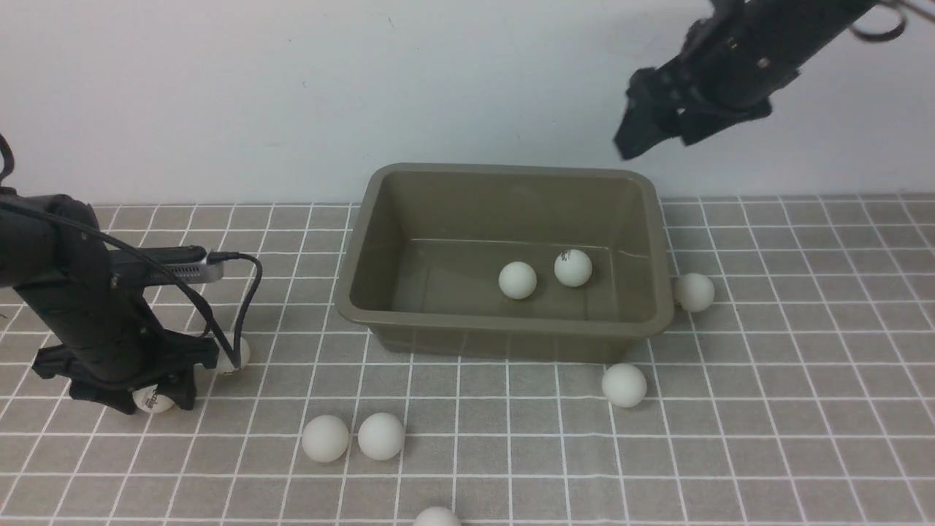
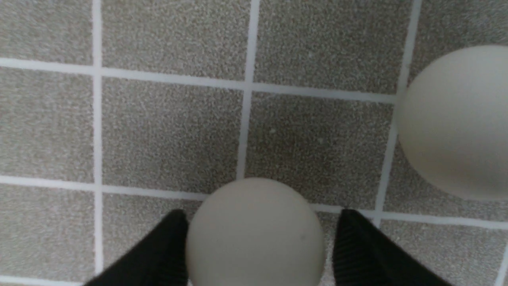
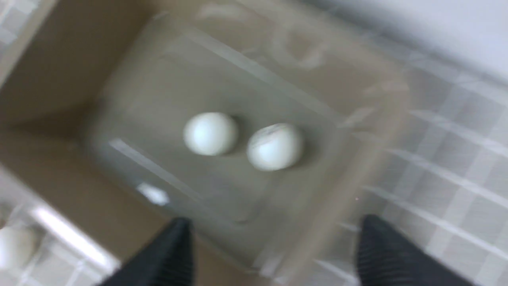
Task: Put the table tennis balls into the box on the grey coffee tablecloth.
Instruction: 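Reach for and grasp a ping pong ball on the table beside the basket, then drop the ball into the bin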
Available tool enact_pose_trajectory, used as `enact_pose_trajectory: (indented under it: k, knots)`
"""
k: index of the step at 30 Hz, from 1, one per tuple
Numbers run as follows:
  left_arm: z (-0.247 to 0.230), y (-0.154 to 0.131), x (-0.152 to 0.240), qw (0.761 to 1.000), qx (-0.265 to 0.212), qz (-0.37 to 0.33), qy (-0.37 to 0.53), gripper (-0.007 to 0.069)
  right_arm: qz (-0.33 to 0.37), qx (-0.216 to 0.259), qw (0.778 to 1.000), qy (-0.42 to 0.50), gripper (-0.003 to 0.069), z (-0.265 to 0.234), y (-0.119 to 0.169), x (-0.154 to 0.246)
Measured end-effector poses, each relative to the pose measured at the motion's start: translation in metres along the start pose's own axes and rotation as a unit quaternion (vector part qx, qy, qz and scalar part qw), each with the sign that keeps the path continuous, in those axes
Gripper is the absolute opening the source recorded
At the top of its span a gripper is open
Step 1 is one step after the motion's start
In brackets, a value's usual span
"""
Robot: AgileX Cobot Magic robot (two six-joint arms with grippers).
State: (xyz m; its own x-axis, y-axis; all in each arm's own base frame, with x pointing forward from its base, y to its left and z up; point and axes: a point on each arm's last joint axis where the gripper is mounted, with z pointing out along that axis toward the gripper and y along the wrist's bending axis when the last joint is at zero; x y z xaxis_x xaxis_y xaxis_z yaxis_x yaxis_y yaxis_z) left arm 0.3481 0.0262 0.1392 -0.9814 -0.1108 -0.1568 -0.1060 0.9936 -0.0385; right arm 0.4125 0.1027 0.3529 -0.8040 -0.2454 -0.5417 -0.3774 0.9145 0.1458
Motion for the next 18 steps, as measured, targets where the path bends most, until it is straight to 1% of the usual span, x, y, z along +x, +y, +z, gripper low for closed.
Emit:
enact_pose_trajectory:
  k: [1,3,4,5,7,8,10,11,13,14,15,16,17,18]
  knots:
    - [-0.001,0.000,-0.001,1.000,0.000,0.002,-0.001,0.0335,0.004,0.006,1.000,-0.005,0.0406,-0.005,-0.005,0.000]
    - [-0.004,0.000,-0.003,1.000,0.001,0.004,0.005,0.0348,0.027,0.024,0.999,-0.018,0.0267,-0.020,-0.028,0.001]
    - [-0.006,0.000,-0.004,1.000,0.001,0.005,0.010,0.0349,0.029,0.026,0.999,-0.018,0.0242,-0.020,-0.031,0.001]
    - [-0.013,-0.001,-0.005,1.000,0.002,0.007,0.019,0.0349,0.051,0.039,0.998,-0.018,0.0157,-0.024,-0.050,0.005]
    - [-0.033,-0.004,-0.010,1.000,0.007,0.008,0.023,0.0349,0.080,0.048,0.996,-0.010,0.0072,-0.024,-0.070,0.013]
    - [-0.059,-0.010,-0.016,1.000,0.020,0.011,0.004,0.0349,0.127,0.060,0.990,0.010,0.0023,-0.018,-0.088,0.026]
    - [-0.080,-0.020,-0.021,0.999,0.037,0.023,-0.023,0.0349,0.148,0.065,0.987,0.024,0.0008,-0.013,-0.098,0.035]
    - [-0.103,-0.037,-0.027,0.995,0.065,0.042,-0.061,0.0349,0.165,0.069,0.982,0.055,0.0002,-0.001,-0.107,0.051]
    - [-0.127,-0.063,-0.034,0.987,0.102,0.064,-0.102,0.0349,0.172,0.066,0.980,0.074,0.0017,0.012,-0.110,0.064]
    - [-0.139,-0.082,-0.037,0.981,0.129,0.078,-0.124,0.0349,0.181,0.060,0.979,0.076,0.0043,0.023,-0.109,0.071]
    - [-0.144,-0.094,-0.039,0.976,0.143,0.090,-0.136,0.0349,0.188,0.054,0.978,0.069,0.0073,0.031,-0.108,0.074]
    - [-0.145,-0.098,-0.040,0.975,0.147,0.094,-0.138,0.0349,0.188,0.054,0.978,0.069,0.0073,0.031,-0.108,0.074]
    - [-0.149,-0.121,-0.043,0.967,0.162,0.126,-0.151,0.0349,0.201,0.046,0.977,0.052,0.0138,0.043,-0.107,0.078]
    - [-0.148,-0.134,-0.044,0.963,0.166,0.147,-0.152,0.0349,0.206,0.041,0.977,0.041,0.0187,0.049,-0.105,0.079]
